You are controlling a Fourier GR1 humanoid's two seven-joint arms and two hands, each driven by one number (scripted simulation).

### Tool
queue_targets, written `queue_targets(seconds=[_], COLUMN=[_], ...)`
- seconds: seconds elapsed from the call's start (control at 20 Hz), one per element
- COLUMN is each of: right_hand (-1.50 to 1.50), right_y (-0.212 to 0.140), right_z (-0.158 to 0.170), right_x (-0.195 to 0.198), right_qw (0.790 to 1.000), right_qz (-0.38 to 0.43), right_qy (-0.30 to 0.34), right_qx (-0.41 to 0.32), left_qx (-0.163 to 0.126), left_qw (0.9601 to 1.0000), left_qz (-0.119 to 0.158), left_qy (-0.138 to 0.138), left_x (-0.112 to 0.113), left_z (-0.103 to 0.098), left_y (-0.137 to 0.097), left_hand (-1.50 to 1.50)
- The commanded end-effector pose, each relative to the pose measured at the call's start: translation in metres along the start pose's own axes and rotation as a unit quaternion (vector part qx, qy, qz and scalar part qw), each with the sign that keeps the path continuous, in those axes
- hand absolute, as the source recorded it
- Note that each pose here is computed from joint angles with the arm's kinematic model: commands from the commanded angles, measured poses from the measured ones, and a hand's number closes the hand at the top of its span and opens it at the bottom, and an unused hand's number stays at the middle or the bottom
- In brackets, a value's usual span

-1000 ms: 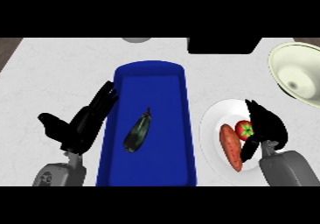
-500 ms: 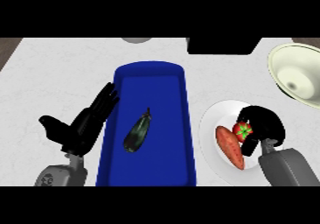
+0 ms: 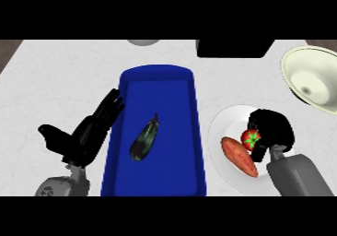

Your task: Pick the tomato from the plate and place it in the bowl

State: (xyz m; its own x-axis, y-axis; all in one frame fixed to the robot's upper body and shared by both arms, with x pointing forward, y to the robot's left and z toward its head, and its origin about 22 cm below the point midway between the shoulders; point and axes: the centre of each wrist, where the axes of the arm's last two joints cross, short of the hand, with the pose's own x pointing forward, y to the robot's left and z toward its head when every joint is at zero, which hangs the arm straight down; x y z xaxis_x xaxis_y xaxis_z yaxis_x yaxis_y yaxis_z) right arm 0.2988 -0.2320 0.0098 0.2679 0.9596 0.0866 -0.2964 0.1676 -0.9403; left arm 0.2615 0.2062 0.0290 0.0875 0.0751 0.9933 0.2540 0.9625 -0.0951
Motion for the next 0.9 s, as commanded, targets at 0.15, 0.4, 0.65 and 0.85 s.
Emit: queue_targets(seconds=[0.15,0.4,0.65,0.85], right_hand=[1.5,1.5,1.5,1.5], right_y=[-0.005,-0.04,-0.079,-0.126], right_z=[0.02,0.044,0.085,0.116], right_x=[-0.022,-0.049,-0.047,-0.035], right_qw=[0.996,0.992,0.988,0.98], right_qz=[0.052,0.082,0.009,-0.017], right_qy=[-0.076,-0.097,-0.128,-0.129], right_qx=[0.014,-0.013,-0.086,-0.151], left_qx=[0.0,0.004,0.018,0.001], left_qw=[1.0,1.0,0.9998,1.0], left_qz=[0.003,-0.004,0.006,0.003], left_qy=[0.002,0.001,0.008,0.004], left_x=[-0.003,0.01,-0.002,0.0], left_z=[-0.002,-0.001,-0.011,-0.007], left_y=[0.001,0.002,0.009,-0.006], left_hand=[0.0,0.0,0.0,0.0])
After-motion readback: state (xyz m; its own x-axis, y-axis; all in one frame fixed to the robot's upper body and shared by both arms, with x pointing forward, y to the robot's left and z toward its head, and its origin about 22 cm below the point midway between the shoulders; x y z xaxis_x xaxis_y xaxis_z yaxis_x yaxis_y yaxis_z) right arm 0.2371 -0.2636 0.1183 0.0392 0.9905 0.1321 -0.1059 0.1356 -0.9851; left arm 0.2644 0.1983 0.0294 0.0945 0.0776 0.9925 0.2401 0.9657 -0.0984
